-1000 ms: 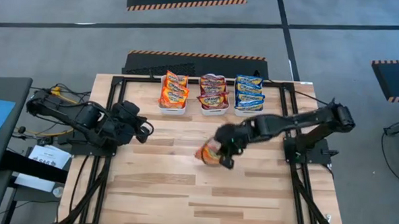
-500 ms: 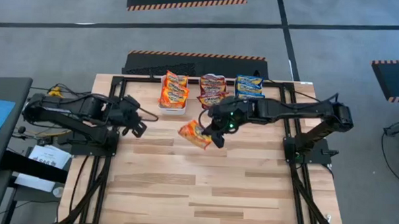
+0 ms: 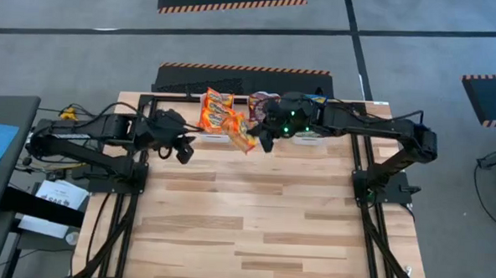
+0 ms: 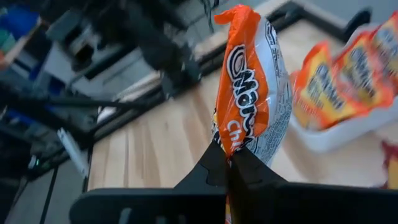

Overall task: Sort Maruchan noodles
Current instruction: Put the orange noodle pack into the left white bin

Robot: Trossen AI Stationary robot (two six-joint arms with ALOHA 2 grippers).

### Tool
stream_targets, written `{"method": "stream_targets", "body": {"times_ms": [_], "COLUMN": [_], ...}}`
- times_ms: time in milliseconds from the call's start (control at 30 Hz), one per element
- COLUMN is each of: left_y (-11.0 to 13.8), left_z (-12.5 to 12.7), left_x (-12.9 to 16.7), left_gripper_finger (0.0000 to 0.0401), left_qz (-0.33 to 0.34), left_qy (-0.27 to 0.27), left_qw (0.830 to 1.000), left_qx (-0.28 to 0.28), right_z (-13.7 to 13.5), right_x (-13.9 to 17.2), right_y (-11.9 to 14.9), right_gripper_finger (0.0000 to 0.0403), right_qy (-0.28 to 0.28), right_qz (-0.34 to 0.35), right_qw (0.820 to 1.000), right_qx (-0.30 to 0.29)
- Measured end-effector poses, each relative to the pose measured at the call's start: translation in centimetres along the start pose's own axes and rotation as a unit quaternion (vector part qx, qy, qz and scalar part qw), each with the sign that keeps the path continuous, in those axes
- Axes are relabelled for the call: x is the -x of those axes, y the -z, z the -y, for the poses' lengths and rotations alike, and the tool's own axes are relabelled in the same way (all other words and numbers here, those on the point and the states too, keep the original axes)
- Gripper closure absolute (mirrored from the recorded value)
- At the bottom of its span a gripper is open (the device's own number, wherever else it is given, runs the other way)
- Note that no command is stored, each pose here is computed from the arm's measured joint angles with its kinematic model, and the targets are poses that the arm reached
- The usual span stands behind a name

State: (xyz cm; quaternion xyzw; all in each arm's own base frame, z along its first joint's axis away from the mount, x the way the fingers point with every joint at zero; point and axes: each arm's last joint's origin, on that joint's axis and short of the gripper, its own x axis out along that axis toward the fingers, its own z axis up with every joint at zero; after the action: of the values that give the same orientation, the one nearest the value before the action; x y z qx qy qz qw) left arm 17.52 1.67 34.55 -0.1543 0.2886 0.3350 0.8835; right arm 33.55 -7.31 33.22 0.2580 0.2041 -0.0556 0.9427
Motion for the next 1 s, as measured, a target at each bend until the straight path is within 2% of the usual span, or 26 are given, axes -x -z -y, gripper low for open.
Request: {"method": "stream_targets", "body": {"times_ms": [100, 200, 300, 367, 533, 700, 867, 1000], "left_y": [-1.0, -1.9, -2.7, -3.4, -4.6, -5.1, -5.5, -5.7], "left_z": [0.2, 0.2, 0.2, 0.1, -0.4, -1.0, -0.9, -0.5], "left_x": [-0.2, -0.4, -0.5, -0.6, -1.3, -2.1, -2.5, -3.6], "left_gripper_finger": [0.0263, 0.0263, 0.0264, 0.0264, 0.0264, 0.0264, 0.0264, 0.0264], "left_qz": [0.034, 0.058, 0.077, 0.093, 0.113, 0.11, 0.105, 0.089], "left_qy": [0.029, 0.063, 0.12, 0.161, 0.223, 0.228, 0.28, 0.289], "left_qw": [0.999, 0.993, 0.981, 0.973, 0.96, 0.962, 0.951, 0.952], "left_qx": [-0.031, -0.085, -0.129, -0.138, -0.127, -0.104, -0.084, -0.055], "right_z": [0.7, 1.0, 0.9, 0.7, 0.2, -0.3, -0.8, -1.4], "right_x": [0.2, 0.4, 0.8, 1.0, 1.4, 1.7, 1.6, 1.5], "right_y": [-0.8, -1.2, -1.9, -2.3, -2.6, -2.3, -1.9, -1.6], "right_gripper_finger": [0.0398, 0.0398, 0.0398, 0.0398, 0.0398, 0.0397, 0.0397, 0.0397], "right_qy": [-0.001, -0.017, -0.045, -0.065, -0.087, -0.101, -0.105, -0.121], "right_qz": [0.025, 0.024, 0.02, 0.021, 0.002, -0.04, -0.054, -0.062], "right_qw": [1.0, 1.0, 0.999, 0.996, 0.994, 0.991, 0.989, 0.987], "right_qx": [-0.001, -0.002, 0.023, 0.048, 0.064, 0.082, 0.087, 0.09]}}
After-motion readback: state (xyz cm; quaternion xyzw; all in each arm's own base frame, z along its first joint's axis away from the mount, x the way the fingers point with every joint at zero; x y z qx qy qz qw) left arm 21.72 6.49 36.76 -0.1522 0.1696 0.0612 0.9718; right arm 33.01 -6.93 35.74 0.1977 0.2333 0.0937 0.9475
